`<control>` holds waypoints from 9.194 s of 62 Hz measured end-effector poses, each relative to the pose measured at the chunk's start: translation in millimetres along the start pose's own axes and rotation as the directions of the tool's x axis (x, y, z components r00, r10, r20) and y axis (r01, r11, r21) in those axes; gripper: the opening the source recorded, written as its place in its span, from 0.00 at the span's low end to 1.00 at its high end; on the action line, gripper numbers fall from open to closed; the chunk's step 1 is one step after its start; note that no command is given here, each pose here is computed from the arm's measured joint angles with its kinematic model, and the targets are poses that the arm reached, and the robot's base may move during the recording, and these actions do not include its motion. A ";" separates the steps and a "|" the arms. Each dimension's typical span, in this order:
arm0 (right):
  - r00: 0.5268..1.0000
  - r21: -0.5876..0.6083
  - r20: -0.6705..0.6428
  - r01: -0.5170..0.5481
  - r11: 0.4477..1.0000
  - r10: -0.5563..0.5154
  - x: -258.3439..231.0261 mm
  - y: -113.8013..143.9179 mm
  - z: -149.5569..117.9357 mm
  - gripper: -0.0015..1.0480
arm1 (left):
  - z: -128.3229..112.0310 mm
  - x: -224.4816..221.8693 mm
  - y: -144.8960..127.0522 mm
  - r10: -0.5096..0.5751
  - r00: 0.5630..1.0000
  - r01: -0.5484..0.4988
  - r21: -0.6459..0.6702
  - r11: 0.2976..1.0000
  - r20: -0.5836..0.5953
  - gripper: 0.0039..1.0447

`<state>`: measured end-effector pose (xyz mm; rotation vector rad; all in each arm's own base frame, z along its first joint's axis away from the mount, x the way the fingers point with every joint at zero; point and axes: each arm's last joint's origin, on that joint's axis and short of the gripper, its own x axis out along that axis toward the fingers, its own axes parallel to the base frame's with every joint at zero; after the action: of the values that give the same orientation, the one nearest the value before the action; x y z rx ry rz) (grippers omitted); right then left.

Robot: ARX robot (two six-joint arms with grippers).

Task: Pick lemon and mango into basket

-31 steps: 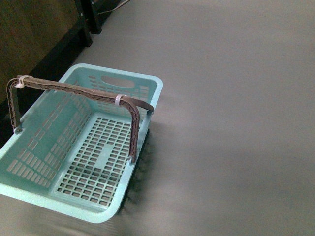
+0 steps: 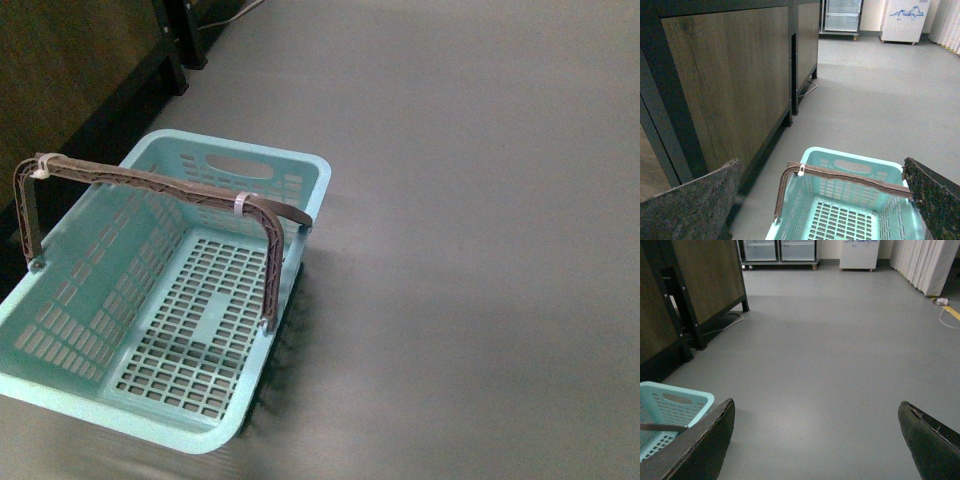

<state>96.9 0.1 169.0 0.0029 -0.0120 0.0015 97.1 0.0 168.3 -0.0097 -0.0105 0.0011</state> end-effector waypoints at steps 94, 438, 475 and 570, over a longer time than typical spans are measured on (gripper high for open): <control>1.000 0.000 0.000 0.000 1.000 0.000 0.0 0.0 0.0 0.92 | -136.9 276.1 -72.5 -0.238 0.786 -0.435 -0.785 0.442 -0.570 0.94; 1.000 0.000 0.001 0.003 1.000 -0.003 0.0 -0.1 0.1 0.92 | 76.1 101.2 -10.6 -0.225 0.951 -0.198 -0.977 0.074 -0.210 0.04; 1.000 0.000 0.000 0.002 1.000 -0.002 0.0 0.0 0.0 0.92 | 75.9 101.3 -10.4 -0.224 0.951 -0.199 -0.977 0.073 -0.211 0.04; 1.000 0.000 0.000 0.003 1.000 -0.003 0.0 -0.1 0.0 0.92 | 76.3 101.2 -10.4 -0.224 0.952 -0.197 -0.978 0.074 -0.209 0.04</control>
<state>96.9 0.1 169.0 0.0029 -0.0116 -0.0011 197.6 -9.5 245.8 -1.5155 0.3342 -0.0297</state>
